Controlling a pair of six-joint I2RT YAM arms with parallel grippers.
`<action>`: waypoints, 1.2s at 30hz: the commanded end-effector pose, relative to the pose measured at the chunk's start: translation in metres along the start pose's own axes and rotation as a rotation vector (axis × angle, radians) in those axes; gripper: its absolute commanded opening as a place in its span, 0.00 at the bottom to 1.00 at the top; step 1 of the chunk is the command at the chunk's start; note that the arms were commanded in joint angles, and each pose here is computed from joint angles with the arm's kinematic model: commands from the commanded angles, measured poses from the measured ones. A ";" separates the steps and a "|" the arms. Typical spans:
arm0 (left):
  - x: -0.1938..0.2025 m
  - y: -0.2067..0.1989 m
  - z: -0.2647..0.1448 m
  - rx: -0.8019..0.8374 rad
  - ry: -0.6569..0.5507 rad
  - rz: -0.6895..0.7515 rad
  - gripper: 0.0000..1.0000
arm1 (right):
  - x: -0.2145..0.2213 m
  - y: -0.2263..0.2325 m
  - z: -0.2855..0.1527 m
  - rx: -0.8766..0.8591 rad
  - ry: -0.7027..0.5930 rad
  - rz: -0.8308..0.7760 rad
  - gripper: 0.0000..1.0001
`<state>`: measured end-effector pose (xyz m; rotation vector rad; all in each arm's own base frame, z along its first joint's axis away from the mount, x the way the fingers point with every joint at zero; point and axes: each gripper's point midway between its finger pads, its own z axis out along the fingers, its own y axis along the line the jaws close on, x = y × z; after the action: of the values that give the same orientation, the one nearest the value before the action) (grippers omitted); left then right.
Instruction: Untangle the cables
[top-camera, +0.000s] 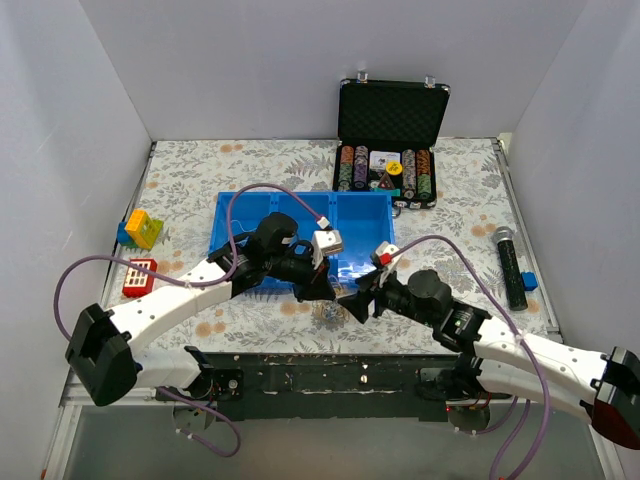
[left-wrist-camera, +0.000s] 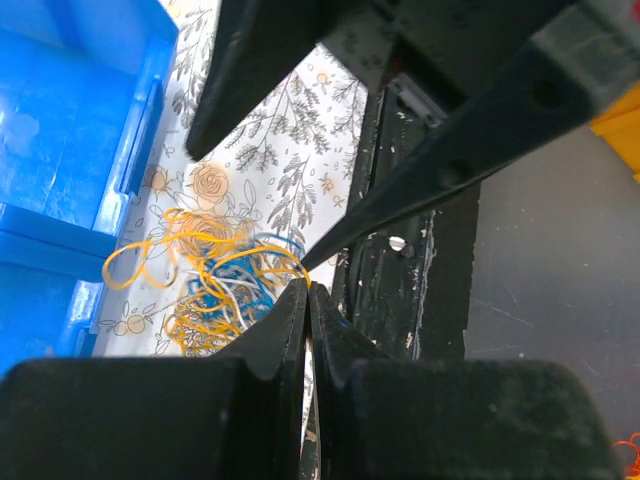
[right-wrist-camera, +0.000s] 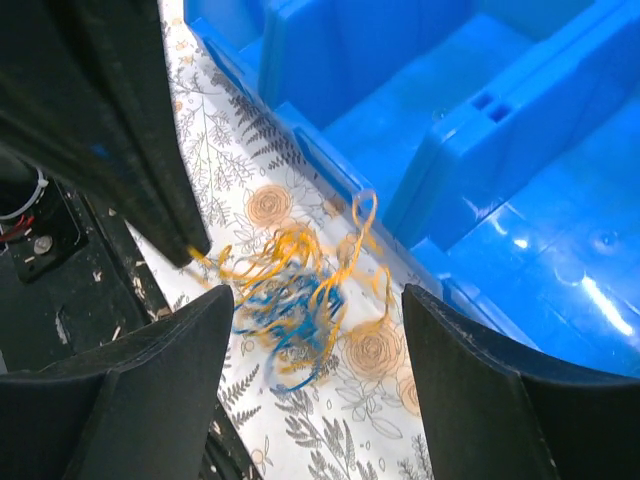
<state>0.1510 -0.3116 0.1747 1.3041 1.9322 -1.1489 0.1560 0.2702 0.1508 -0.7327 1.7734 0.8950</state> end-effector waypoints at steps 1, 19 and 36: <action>-0.026 -0.021 -0.016 0.041 -0.056 0.066 0.00 | -0.048 0.020 0.012 -0.078 -0.108 -0.045 0.77; -0.081 -0.031 -0.035 -0.001 -0.158 0.156 0.00 | -0.052 0.044 0.016 -0.205 -0.108 -0.048 0.71; -0.147 -0.076 -0.071 0.095 -0.286 0.249 0.00 | -0.038 0.047 0.033 -0.237 -0.093 -0.016 0.59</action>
<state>0.1485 -0.3297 0.3021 1.3104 1.6234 -1.1994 0.1494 0.3151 0.1701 -0.8484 1.6686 1.0571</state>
